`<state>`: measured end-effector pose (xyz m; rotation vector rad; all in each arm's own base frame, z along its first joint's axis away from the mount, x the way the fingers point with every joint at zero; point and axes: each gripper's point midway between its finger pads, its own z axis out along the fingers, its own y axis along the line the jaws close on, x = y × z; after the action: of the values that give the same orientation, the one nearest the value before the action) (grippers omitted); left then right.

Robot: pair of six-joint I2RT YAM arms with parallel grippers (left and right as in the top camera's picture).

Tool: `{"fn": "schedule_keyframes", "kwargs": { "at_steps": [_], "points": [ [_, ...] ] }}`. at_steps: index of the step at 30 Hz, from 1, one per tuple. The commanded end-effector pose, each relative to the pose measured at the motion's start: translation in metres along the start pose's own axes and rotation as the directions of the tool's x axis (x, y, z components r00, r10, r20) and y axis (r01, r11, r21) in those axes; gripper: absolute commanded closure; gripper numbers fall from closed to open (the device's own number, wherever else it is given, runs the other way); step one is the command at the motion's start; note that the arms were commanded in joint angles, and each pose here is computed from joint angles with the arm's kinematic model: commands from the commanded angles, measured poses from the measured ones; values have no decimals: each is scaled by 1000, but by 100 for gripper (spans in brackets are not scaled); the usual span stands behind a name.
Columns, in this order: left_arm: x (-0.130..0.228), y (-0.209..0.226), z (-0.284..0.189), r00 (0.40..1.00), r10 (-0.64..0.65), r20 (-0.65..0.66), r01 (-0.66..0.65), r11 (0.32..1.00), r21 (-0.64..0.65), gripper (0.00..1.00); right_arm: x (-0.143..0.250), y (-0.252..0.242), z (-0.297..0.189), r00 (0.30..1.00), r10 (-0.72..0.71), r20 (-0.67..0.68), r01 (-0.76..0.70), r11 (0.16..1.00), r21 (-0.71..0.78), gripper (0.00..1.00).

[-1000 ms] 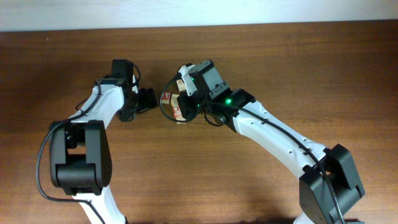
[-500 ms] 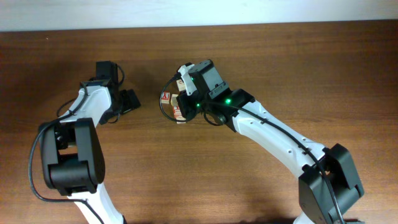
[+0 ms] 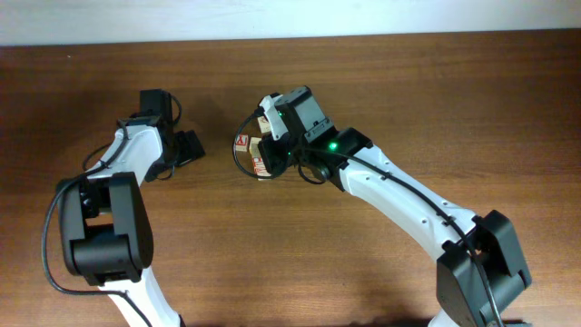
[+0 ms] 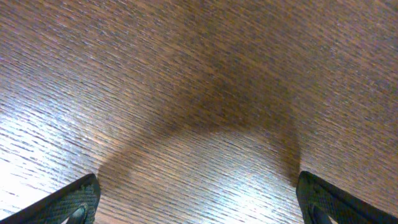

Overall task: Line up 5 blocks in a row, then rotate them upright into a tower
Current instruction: 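Open the left gripper and pull it back from the stack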

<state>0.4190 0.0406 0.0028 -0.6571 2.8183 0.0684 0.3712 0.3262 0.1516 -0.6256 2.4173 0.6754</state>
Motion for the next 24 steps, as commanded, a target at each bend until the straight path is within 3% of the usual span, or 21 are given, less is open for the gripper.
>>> {"fn": "schedule_keyframes", "kwargs": {
  "at_steps": [1,24],
  "points": [
    [8,5,10,1000,0,-23,-1,1000,-26,1,26,-8,14,997,7,-83,-5,1000,27,94],
    [8,5,10,1000,0,-23,-1,1000,-26,1,-3,4,-4,998,-55,-26,55,998,9,94]
  ]
}}
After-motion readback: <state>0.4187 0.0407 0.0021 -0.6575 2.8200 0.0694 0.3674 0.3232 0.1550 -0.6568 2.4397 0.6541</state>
